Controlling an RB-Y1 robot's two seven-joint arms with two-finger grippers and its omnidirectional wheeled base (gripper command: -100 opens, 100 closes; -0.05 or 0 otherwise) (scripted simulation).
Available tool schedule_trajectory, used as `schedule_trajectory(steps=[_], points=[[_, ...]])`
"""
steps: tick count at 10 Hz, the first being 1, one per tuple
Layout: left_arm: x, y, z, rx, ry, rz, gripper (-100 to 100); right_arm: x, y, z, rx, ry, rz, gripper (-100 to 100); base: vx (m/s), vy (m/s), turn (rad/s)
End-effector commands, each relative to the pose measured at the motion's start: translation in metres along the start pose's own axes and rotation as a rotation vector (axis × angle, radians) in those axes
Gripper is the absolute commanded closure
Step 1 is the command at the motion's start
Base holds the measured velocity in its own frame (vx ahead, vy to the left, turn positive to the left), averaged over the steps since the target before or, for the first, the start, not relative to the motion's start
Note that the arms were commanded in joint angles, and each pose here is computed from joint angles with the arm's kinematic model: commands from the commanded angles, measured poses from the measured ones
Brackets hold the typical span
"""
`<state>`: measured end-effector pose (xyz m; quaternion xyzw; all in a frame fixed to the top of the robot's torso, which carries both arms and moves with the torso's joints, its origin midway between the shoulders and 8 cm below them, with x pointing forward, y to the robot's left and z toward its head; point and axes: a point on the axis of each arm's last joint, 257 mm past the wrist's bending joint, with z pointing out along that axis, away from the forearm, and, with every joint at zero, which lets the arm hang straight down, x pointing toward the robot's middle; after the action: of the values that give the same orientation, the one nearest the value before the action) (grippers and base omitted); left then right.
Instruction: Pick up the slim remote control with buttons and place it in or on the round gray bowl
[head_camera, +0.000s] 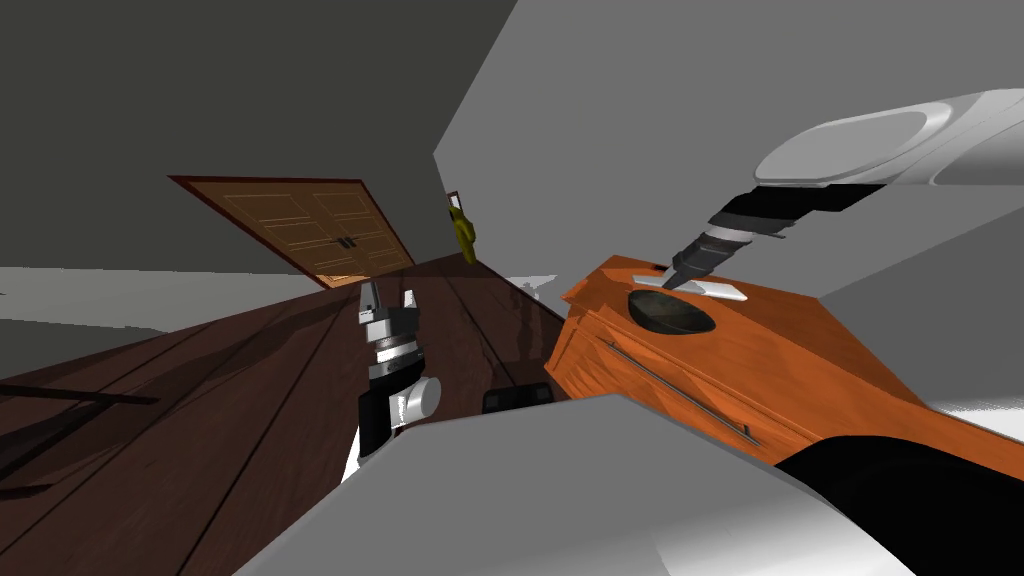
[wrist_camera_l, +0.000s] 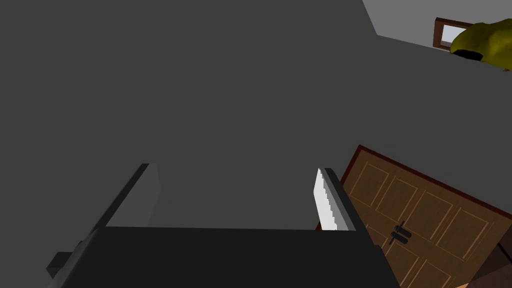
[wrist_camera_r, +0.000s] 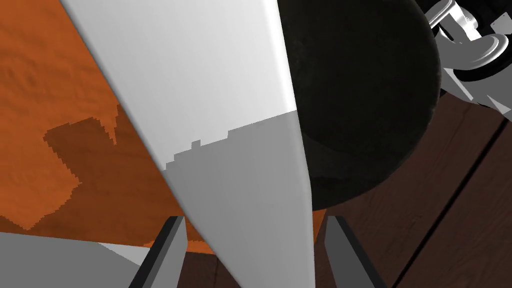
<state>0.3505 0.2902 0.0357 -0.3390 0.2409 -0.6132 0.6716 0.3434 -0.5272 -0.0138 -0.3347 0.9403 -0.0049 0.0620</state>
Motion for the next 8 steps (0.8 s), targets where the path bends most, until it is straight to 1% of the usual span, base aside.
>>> schedule_trajectory(steps=[1,2,4,5,6,8], points=[[0.000,0.000,0.000,0.000,0.000,0.000,0,0.021,0.003,0.005,-0.025,0.073,0.049,100,0.058,0.078,-0.164],[0.000,0.000,0.000,0.000,0.000,0.000,0,0.027,0.006,0.006,-0.038,0.095,0.059,100,0.046,0.051,-0.113],[0.000,0.000,0.000,0.000,0.000,0.000,0,0.035,0.012,0.005,-0.061,0.127,0.069,100,0.018,0.015,-0.023],[0.000,0.000,0.000,0.000,0.000,0.000,0,0.032,0.009,0.006,-0.053,0.117,0.066,100,0.000,0.000,0.000],[0.000,0.000,0.000,0.000,0.000,0.000,0,0.033,0.010,0.005,-0.056,0.120,0.067,-100,0.000,0.000,0.000],[0.000,0.000,0.000,0.000,0.000,0.000,0,0.033,0.010,0.005,-0.056,0.120,0.067,-100,0.000,0.000,0.000]])
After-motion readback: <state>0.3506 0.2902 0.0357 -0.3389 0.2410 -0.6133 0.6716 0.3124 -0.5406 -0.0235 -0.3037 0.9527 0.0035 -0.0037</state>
